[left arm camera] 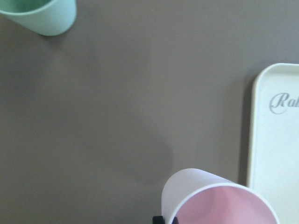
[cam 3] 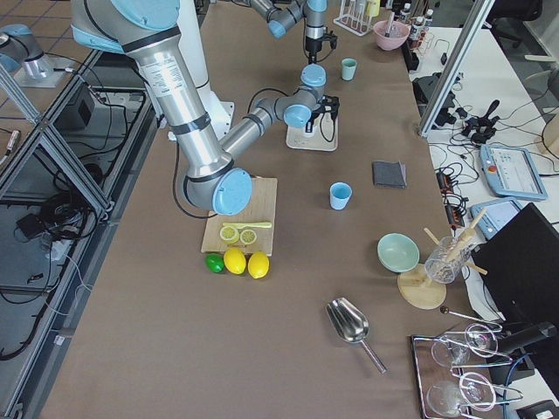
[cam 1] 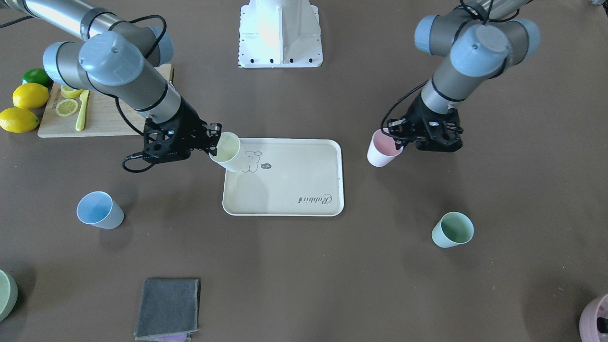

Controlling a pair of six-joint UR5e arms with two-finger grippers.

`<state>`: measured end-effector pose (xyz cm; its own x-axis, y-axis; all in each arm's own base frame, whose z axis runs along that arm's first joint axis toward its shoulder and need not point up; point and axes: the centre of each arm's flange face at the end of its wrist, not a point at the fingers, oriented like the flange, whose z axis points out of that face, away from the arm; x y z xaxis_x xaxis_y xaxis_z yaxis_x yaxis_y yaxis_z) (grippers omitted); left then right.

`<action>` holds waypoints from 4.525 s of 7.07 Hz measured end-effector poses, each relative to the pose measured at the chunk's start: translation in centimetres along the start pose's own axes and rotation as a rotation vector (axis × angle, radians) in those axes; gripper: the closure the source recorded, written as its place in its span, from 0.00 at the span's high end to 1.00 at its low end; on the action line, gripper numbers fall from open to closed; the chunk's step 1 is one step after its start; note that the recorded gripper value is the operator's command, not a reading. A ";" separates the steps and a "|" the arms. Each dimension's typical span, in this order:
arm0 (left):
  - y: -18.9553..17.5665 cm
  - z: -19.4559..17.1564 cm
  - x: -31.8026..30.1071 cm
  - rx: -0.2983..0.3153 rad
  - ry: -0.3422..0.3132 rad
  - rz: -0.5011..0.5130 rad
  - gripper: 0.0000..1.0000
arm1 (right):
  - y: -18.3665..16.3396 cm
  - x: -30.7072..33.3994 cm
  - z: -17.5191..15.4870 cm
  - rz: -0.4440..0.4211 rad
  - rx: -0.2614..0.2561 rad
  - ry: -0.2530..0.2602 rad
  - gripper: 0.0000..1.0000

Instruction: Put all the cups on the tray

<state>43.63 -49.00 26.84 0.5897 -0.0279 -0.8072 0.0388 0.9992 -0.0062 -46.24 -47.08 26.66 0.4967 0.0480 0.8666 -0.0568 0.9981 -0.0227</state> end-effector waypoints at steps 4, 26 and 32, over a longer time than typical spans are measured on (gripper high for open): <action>1.5 3.0 4.8 -0.001 -0.017 0.008 0.63 | 1.1 -0.8 1.7 0.013 0.000 0.048 1.00; -18.0 1.4 -20.7 0.034 -0.215 0.159 0.00 | -15.9 21.2 -5.2 -0.021 -0.104 0.182 0.00; -18.4 -2.5 -8.8 -0.019 -0.065 0.091 0.00 | -13.4 2.0 -3.3 0.107 -0.088 0.085 0.00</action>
<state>35.67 -67.03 32.59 0.6408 0.0618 -0.7652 -0.0318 0.9980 0.0540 -41.61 -60.21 27.09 0.5634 0.1535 0.8118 -0.0389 0.9864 -0.1595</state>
